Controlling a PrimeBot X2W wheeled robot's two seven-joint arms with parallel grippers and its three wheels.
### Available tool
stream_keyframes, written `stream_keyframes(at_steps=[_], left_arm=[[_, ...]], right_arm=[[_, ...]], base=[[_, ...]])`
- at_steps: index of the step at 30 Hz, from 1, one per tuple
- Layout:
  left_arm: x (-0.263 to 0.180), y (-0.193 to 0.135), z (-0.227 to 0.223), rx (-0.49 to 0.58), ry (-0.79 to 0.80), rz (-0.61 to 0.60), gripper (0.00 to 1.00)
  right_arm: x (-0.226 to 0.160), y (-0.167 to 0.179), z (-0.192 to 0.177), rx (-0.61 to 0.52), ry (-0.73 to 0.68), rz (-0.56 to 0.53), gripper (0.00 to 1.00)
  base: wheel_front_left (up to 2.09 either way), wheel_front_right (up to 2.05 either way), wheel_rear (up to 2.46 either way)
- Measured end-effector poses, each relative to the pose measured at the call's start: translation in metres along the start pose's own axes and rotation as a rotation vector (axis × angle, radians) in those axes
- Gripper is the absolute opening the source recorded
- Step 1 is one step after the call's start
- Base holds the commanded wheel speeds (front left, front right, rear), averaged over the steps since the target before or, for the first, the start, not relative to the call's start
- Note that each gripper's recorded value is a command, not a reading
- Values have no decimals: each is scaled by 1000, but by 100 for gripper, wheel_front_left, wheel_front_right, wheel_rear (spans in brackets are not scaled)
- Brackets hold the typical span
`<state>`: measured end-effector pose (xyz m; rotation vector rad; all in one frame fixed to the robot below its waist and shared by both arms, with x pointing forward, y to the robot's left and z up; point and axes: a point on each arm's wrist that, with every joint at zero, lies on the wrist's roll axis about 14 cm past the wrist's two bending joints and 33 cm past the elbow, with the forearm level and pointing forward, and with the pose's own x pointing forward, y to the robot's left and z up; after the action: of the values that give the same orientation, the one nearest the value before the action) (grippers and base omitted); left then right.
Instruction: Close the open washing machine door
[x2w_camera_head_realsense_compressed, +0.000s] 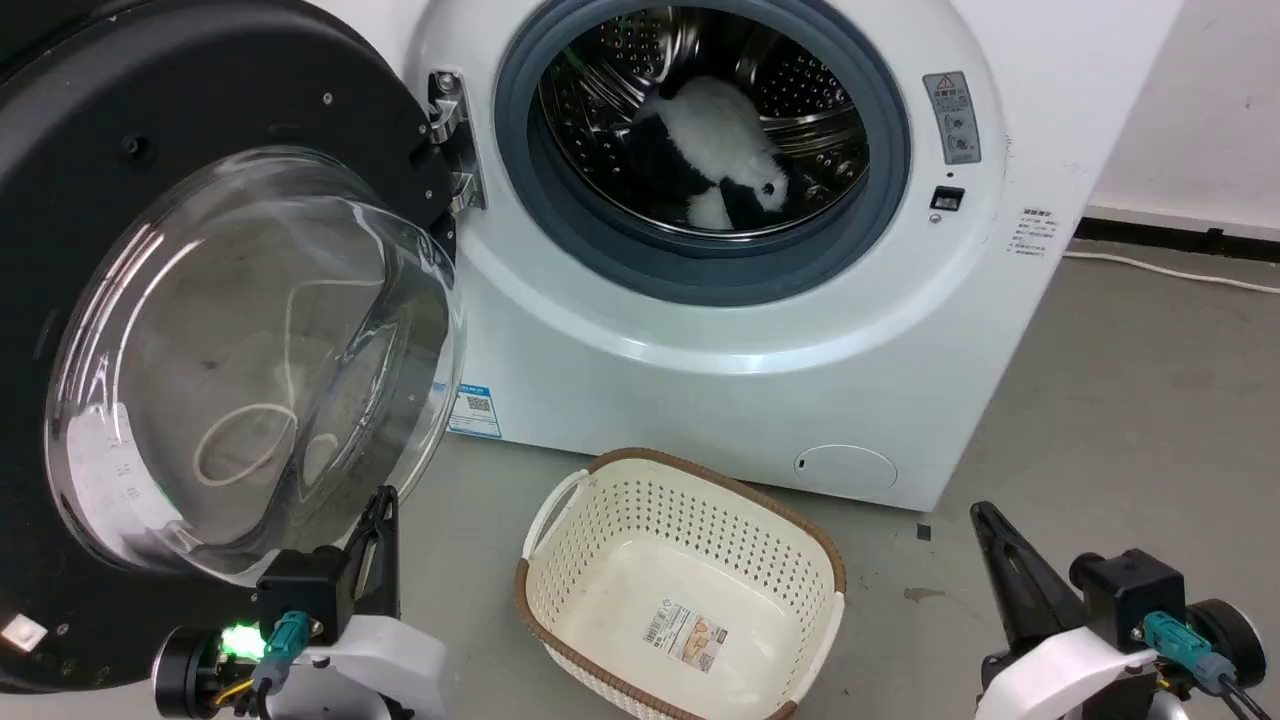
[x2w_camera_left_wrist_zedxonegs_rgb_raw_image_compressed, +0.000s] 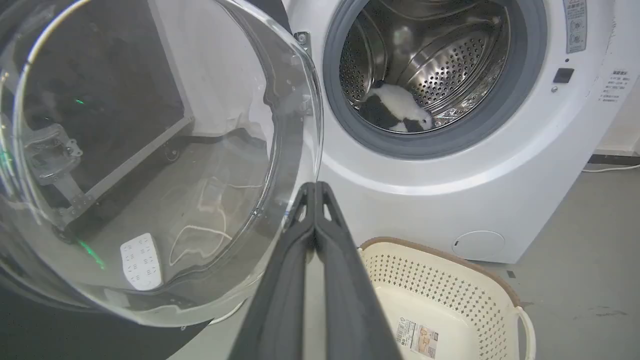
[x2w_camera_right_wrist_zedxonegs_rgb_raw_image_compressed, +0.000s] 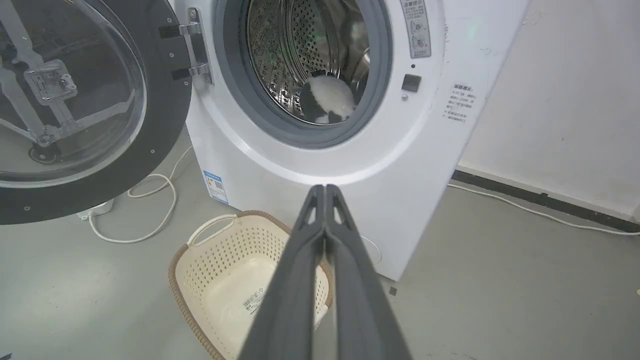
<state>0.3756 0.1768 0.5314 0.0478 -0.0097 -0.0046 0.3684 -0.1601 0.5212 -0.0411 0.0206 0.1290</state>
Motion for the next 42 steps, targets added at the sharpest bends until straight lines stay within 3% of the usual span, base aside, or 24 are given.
stream_keyframes(at_steps=[42], left_arm=[[0, 0, 0, 0, 0, 0, 0]], right_arm=[[0, 0, 0, 0, 0, 0, 0]], base=[[0, 0, 0]])
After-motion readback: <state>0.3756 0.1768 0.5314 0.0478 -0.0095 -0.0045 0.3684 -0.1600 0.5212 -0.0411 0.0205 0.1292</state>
